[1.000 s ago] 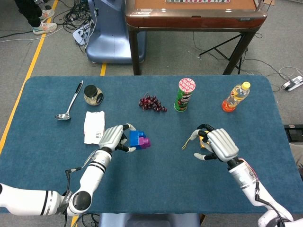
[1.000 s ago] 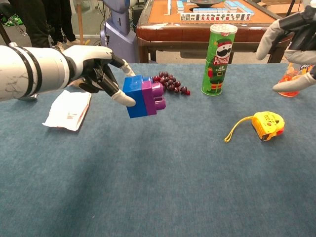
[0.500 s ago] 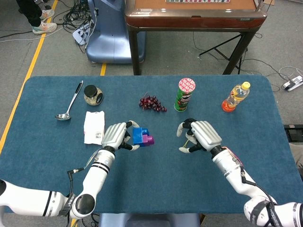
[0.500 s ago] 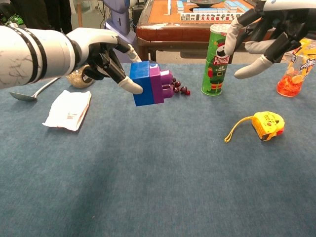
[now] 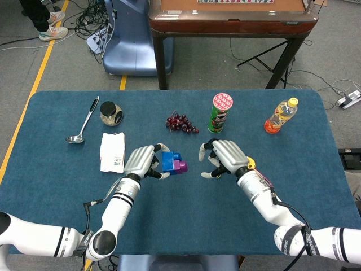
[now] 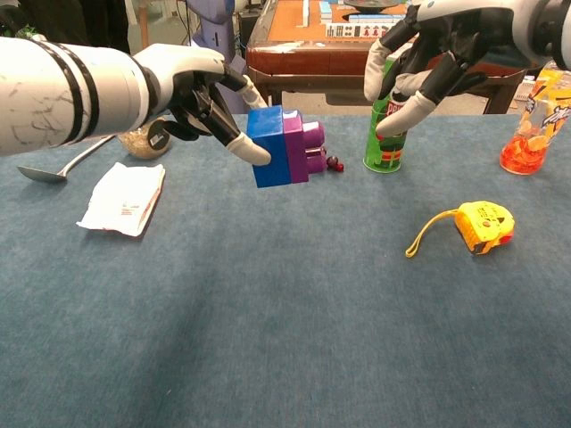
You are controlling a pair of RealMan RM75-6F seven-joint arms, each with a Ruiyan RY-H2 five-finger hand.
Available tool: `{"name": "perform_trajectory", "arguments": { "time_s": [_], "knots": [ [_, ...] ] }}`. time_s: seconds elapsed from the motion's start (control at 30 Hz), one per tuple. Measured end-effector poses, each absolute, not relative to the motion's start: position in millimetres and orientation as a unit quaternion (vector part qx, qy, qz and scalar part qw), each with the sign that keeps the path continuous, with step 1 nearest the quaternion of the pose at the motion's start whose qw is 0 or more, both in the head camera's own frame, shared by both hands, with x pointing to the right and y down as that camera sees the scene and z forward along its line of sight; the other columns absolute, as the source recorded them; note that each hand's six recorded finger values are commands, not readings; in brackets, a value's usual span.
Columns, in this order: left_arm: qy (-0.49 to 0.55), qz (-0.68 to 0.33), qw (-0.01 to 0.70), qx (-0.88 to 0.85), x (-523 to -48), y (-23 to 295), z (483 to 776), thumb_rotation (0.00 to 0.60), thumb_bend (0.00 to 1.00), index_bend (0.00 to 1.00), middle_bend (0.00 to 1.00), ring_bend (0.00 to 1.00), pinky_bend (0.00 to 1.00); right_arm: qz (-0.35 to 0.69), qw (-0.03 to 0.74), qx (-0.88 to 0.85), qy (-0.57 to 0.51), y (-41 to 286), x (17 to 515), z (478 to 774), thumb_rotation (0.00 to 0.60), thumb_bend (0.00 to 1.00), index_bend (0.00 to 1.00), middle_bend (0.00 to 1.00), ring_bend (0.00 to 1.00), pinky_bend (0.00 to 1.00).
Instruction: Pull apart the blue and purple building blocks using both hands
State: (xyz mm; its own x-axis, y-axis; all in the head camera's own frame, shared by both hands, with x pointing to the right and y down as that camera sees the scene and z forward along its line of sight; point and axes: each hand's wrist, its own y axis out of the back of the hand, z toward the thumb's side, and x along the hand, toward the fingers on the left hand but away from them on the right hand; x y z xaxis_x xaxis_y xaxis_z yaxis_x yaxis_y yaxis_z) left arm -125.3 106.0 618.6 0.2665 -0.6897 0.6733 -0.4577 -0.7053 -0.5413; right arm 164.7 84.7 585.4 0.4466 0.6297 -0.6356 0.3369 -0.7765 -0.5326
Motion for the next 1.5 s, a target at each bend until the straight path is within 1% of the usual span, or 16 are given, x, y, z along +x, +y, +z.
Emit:
{"name": "perform_trajectory", "arguments": {
  "time_s": [0.53, 1.23, 1.5],
  "knots": [
    [0.37, -0.473, 0.115, -0.791, -122.3, 104.6, 612.4, 0.6, 0.48, 0.57, 1.0, 1.0, 1.0, 0.467, 0.155, -0.826, -0.274, 77.4, 148.7, 600.6, 0.6, 0.05, 0.55, 1.0, 1.0, 1.0],
    [0.362, -0.473, 0.116, -0.795, -113.0, 108.0, 614.5, 0.6, 0.48, 0.56, 1.0, 1.0, 1.0, 0.46, 0.155, -0.831, -0.273, 77.5, 136.9, 604.2, 0.6, 0.05, 0.55, 1.0, 1.0, 1.0],
    [0.362, -0.468, 0.118, -0.797, -108.8, 108.0, 612.3, 0.6, 0.48, 0.56, 1.0, 1.0, 1.0, 0.458, 0.157, -0.834, -0.265, 80.3, 131.8, 605.7, 0.6, 0.0, 0.55, 1.0, 1.0, 1.0]
  ]
}}
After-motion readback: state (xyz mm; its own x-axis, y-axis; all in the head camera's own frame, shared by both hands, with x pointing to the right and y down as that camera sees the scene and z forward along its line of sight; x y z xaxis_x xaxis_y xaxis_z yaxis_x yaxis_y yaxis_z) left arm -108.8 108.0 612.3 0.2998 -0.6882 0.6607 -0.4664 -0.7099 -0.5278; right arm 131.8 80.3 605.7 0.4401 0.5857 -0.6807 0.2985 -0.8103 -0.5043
